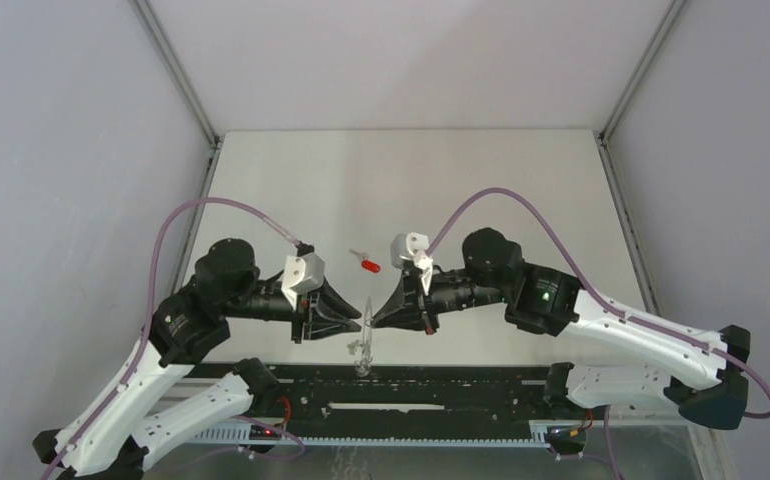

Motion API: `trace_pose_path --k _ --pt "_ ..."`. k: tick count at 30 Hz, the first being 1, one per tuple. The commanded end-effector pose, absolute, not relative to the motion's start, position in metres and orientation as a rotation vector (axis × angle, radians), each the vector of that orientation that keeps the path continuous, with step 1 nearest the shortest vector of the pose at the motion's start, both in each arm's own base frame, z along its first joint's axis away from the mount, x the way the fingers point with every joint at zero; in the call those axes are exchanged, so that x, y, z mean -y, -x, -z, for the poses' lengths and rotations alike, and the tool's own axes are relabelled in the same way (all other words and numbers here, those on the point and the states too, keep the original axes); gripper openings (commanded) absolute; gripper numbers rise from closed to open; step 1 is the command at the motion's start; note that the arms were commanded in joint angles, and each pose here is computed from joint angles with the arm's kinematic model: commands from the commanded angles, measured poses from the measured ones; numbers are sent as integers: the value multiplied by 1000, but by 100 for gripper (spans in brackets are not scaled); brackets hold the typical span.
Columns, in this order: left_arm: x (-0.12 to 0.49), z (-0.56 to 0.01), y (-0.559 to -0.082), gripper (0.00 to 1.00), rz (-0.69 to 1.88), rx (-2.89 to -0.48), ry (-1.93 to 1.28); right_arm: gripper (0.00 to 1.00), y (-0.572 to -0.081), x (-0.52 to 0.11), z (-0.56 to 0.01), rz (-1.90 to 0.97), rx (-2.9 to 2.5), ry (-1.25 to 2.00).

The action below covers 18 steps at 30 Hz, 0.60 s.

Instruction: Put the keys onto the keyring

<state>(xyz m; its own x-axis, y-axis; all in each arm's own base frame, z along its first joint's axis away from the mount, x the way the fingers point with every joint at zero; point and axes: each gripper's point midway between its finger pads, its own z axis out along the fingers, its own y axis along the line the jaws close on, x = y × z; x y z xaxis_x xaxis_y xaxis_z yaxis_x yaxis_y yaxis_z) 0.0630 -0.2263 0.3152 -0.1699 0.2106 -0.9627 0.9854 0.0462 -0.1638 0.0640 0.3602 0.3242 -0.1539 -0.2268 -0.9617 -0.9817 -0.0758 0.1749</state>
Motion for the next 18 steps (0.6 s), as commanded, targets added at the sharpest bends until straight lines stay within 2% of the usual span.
trace_pose_path --k 1,5,12,16,18 --pt "228 -340 -54 28 1240 -1386 -1275 0 -56 -361 -392 -1445 -1172 1173" --pt "229 -343 -52 29 1272 -1373 -1263 0 -54 -360 -398 -1487 -1119 1119" --pt "231 -354 -47 39 1330 -1355 -1232 0 -55 -363 -398 -1490 -1109 1087" --pt "230 -353 -49 36 1313 -1357 -1222 0 -55 -364 -399 -1493 -1104 1084" --pt "230 -351 -52 30 1299 -1364 -1213 0 -54 -365 -398 -1498 -1105 1084"
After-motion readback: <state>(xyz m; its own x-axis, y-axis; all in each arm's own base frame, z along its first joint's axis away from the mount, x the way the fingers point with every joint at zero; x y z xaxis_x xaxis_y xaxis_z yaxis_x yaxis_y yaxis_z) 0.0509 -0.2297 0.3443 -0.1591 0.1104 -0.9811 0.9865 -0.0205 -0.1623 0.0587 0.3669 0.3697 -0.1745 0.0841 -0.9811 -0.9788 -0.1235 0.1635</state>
